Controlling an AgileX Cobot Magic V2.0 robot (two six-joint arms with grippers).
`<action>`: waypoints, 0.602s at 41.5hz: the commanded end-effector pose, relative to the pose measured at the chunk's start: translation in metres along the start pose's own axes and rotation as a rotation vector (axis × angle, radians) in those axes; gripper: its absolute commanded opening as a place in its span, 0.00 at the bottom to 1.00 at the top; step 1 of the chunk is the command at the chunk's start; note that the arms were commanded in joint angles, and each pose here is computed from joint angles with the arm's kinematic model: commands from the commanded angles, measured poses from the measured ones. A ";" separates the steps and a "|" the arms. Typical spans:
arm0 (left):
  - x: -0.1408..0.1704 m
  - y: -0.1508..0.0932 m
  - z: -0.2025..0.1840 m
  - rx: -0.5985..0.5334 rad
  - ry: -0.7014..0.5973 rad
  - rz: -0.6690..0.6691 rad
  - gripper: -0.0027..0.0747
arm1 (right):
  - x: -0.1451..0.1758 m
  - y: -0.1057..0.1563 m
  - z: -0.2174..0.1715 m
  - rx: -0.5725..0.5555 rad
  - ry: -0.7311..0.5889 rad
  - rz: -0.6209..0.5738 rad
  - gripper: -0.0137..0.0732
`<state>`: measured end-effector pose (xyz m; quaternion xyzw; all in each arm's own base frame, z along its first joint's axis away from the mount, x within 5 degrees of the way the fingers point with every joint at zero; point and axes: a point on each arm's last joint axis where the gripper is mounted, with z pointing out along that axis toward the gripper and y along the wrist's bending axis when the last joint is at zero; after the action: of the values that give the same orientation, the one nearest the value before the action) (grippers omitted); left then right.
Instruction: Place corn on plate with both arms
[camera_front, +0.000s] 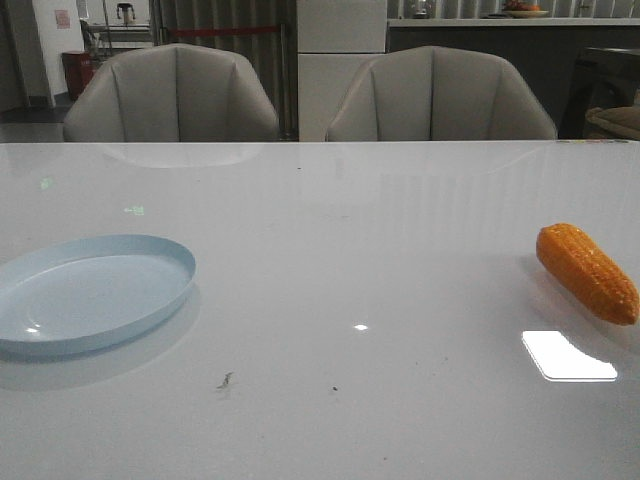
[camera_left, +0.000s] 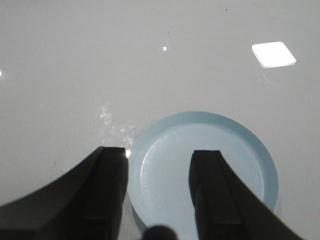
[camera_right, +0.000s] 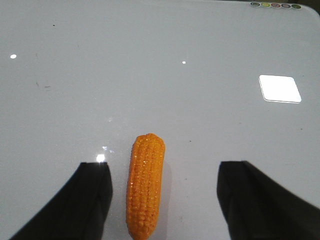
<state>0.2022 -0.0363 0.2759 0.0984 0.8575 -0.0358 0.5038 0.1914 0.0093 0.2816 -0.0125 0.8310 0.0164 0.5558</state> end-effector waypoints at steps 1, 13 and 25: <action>-0.026 0.005 -0.009 -0.015 -0.085 -0.053 0.52 | -0.021 0.000 -0.004 -0.004 -0.131 -0.014 0.80; -0.058 0.044 -0.004 -0.125 0.038 -0.163 0.52 | -0.021 0.000 -0.004 -0.004 -0.131 -0.014 0.80; -0.083 0.062 0.052 -0.102 0.240 -0.123 0.52 | -0.021 0.000 -0.004 -0.004 -0.131 -0.014 0.80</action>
<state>0.2817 0.0045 0.3062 0.0202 0.9312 -0.0136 0.3637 0.1915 0.0093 0.2817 -0.0126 0.8306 0.0165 0.5565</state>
